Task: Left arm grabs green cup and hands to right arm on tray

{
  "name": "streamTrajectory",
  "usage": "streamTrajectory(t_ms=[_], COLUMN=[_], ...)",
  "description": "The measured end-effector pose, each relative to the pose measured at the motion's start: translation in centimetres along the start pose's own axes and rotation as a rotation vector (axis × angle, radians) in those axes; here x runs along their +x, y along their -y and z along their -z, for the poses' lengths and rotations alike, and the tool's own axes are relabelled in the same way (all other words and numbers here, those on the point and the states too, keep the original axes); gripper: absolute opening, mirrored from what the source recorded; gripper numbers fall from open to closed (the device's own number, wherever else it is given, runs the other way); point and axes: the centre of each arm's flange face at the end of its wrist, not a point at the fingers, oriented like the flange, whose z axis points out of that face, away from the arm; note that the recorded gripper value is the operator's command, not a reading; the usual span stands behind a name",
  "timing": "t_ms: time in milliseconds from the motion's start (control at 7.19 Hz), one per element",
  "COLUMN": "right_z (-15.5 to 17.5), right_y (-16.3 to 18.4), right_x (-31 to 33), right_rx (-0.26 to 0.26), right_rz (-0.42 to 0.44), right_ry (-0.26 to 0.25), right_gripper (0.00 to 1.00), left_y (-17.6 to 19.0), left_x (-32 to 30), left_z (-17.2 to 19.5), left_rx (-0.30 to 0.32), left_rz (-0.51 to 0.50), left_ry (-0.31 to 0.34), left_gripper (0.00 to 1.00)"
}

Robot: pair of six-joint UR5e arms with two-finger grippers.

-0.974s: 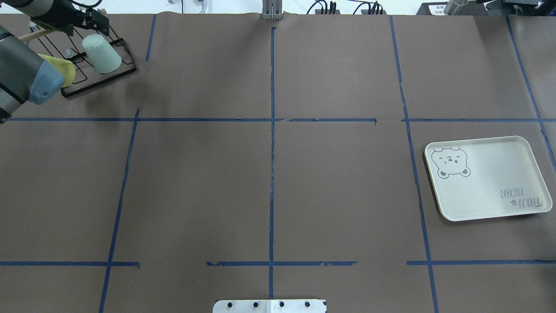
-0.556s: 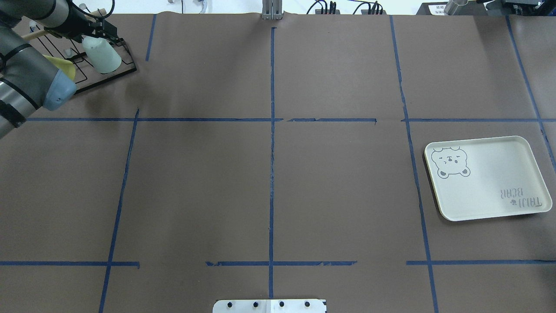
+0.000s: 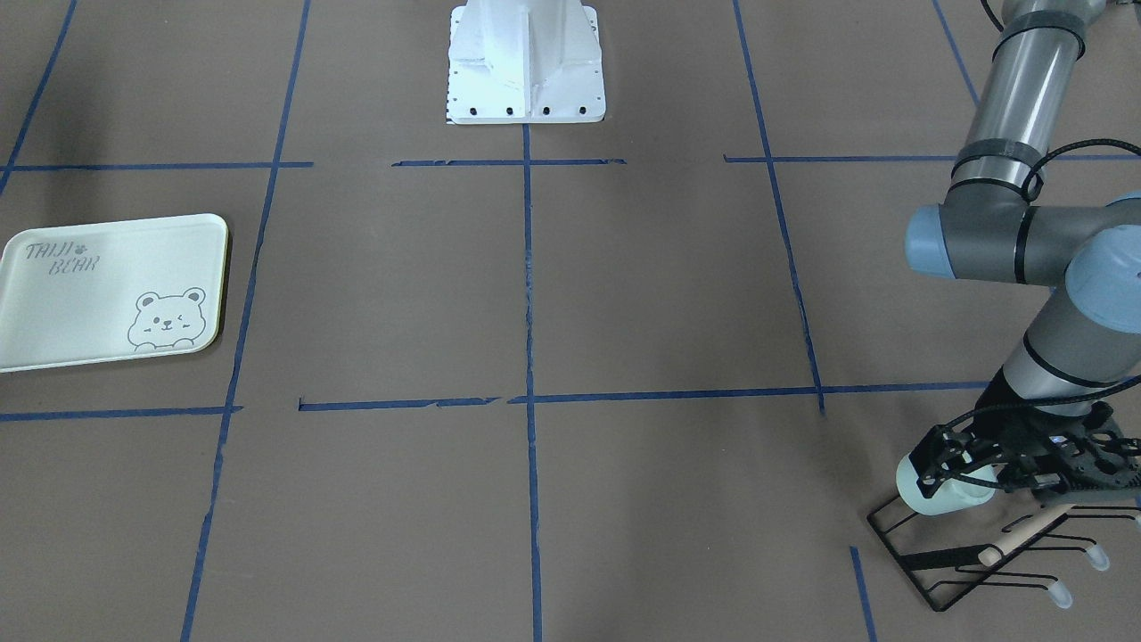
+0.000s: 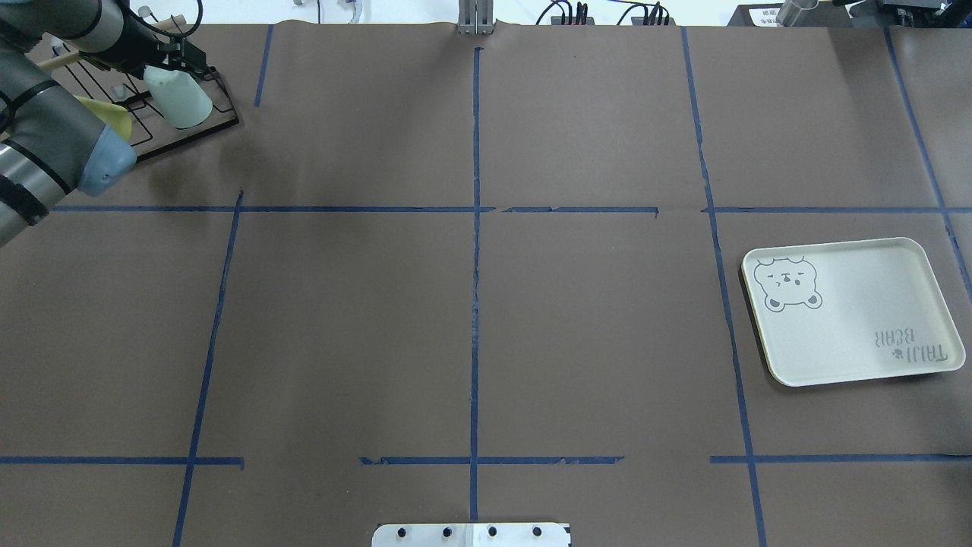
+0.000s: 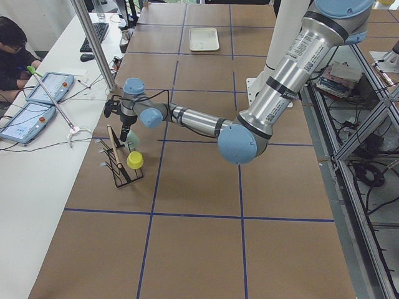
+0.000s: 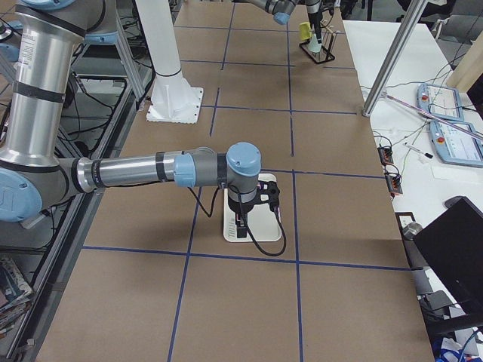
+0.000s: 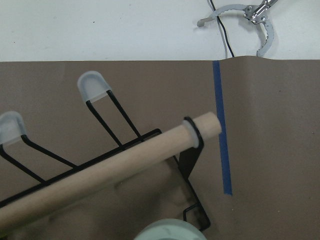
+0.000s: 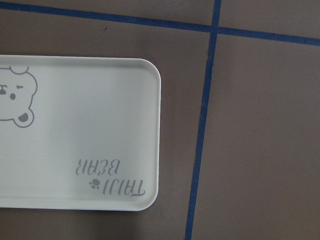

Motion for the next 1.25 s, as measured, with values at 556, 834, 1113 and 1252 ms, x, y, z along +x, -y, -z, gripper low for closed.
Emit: streamTrajectory(t_ms=[556, 834, 1113, 1252], right_z=[0.01, 0.15, 0.19, 0.2], right_y=[0.02, 0.25, 0.32, 0.34], right_x=[-0.02, -0.13, -0.17, -0.18], right_rx=[0.001, 0.004, 0.005, 0.006], right_rz=[0.001, 0.004, 0.004, 0.004], right_ry=[0.0, 0.0, -0.001, 0.0], right_gripper=[1.0, 1.0, 1.0, 1.0], left_y=[-0.5, -0.54, -0.54, -0.5], left_x=[0.12, 0.08, 0.12, 0.18], left_z=[-0.45, -0.49, -0.45, -0.39], left_rx=[-0.009, -0.01, -0.009, -0.008], left_rz=[-0.006, -0.009, -0.006, -0.004], left_ry=[0.001, 0.002, 0.002, 0.001], left_gripper=[1.0, 0.96, 0.56, 0.42])
